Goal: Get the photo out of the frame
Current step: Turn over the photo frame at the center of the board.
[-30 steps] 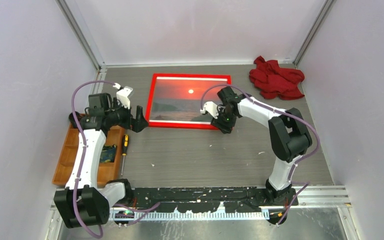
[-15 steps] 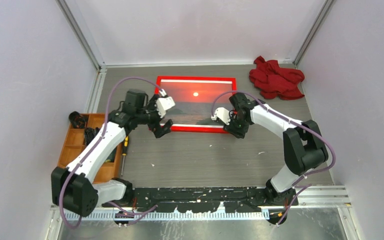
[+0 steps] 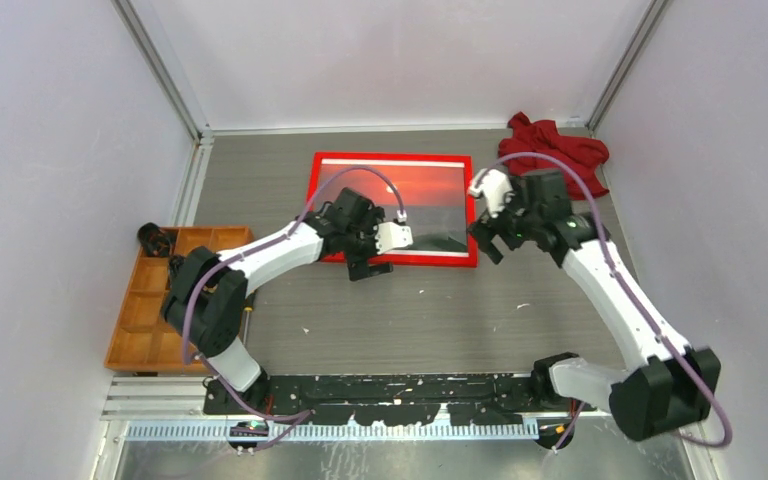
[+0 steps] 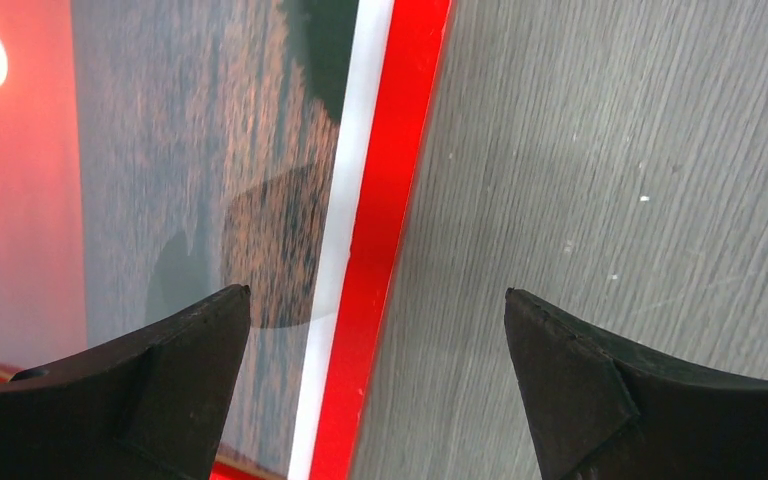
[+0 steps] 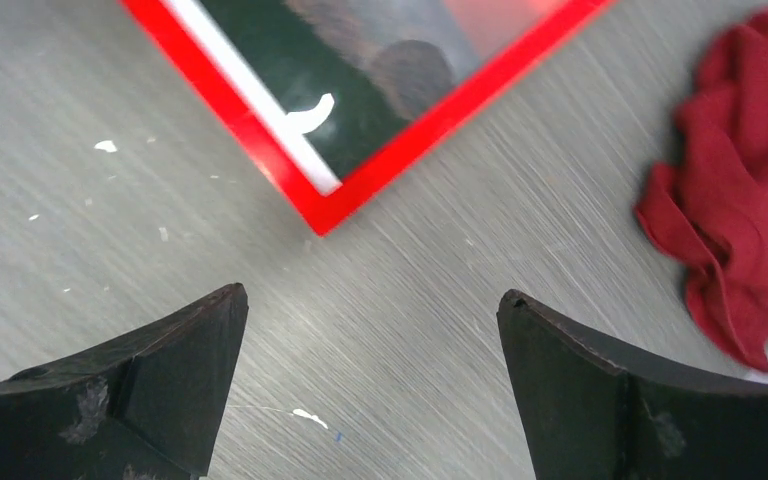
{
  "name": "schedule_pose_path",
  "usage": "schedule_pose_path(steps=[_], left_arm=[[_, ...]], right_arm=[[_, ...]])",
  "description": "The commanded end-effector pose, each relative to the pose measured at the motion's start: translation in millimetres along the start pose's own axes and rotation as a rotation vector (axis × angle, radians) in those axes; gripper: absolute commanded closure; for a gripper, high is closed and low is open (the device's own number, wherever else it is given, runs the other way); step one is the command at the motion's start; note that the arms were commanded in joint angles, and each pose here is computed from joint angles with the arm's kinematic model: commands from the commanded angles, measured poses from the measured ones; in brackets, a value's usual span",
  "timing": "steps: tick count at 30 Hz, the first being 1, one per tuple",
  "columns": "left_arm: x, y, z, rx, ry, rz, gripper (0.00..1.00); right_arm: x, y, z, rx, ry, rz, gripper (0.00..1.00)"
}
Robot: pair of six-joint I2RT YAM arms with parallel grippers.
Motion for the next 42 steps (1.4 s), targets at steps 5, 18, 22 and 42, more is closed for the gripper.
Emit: schedule_pose_path(steps=[5,18,22,42], left_arm=[[20,9,31,0.118,-0.004,-0.018,0.01],[50,4,23,0.152,0.065,-0.037,0.11],[57,3,21,0.151,0.076,-0.055,0.16],[69,-9,11,0.138,0.120,-0.134,0.82]], right_arm=[[-22,-20,-6,0.170,-0.159,-0.060,0.00],[-20,-19,-16,0.207,-0.170,-0.012,0.00],[-17,-17,-17,0.219,-0.158,0.012,0.00],[-14,-8,-20,0.200,-0.149,0.078,0.01]])
Point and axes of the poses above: each gripper's point midway between its finger pads, its own x axis out along the fingers, its own y axis along the line the jaws close on, z = x × y, the point moved 4 cm from there along -x, back along the fingers, and after that the axes turned 2 degrees about x, right-handed, at the moved point
